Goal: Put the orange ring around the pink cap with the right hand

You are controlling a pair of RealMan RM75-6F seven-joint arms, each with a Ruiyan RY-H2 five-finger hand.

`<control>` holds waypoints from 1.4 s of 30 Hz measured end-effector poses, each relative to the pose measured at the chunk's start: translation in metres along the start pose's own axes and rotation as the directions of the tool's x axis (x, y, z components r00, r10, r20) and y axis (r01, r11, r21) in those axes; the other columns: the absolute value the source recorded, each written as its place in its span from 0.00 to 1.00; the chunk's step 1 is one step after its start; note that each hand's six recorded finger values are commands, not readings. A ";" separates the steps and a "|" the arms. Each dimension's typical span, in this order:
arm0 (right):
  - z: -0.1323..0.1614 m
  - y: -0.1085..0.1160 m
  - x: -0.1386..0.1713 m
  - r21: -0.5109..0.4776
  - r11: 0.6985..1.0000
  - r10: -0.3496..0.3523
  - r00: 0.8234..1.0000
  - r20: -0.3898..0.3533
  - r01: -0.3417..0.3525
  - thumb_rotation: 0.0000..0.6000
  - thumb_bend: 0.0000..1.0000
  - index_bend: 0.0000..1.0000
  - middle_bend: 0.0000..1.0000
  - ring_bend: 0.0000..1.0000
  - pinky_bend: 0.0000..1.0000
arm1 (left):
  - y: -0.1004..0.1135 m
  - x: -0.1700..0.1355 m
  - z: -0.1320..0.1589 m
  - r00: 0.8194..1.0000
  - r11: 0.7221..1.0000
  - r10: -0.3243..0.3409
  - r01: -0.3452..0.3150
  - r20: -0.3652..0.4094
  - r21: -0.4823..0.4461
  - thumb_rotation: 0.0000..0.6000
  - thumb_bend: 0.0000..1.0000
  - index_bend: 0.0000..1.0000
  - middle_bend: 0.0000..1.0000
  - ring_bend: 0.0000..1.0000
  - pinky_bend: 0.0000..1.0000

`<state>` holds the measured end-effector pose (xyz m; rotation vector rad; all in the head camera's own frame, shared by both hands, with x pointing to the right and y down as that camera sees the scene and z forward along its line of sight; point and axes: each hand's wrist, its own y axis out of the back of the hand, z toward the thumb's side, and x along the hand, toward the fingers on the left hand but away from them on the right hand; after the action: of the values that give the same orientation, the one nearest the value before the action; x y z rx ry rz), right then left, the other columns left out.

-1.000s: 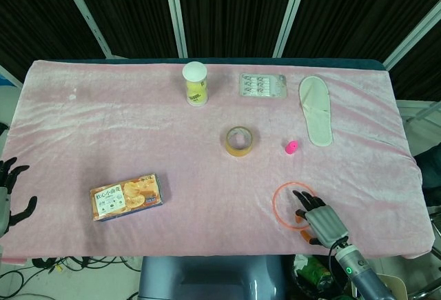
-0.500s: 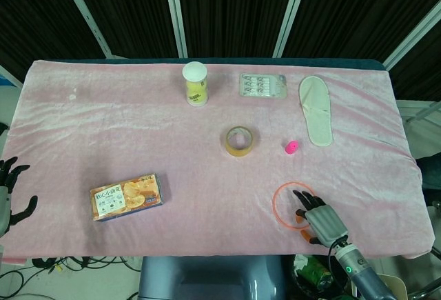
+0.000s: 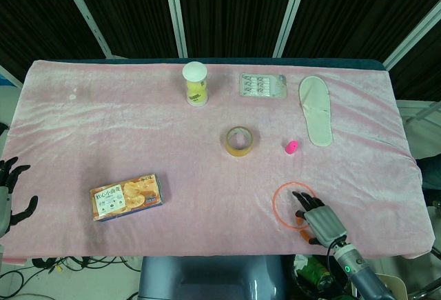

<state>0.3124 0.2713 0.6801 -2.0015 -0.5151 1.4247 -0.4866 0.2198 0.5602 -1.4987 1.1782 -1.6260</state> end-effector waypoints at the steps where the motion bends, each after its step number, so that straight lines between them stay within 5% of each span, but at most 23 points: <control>1: 0.000 0.000 0.000 0.000 1.000 0.001 1.000 0.001 -0.001 1.00 0.30 0.55 0.00 0.06 0.16 | 0.000 0.000 0.000 1.000 1.000 0.000 0.000 0.000 0.000 1.00 0.34 0.20 0.07 0.00 0.00; 42: 0.002 -0.006 -0.005 0.009 1.000 0.026 1.000 -0.007 -0.026 1.00 0.32 0.59 0.00 0.06 0.16 | 0.000 0.000 0.000 1.000 1.000 0.002 -0.002 0.000 -0.002 1.00 0.34 0.20 0.07 0.00 0.00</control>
<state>0.3088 0.2727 0.6874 -2.0122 -0.4807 1.4325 -0.4863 0.2194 0.5600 -1.4984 1.1812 -1.6234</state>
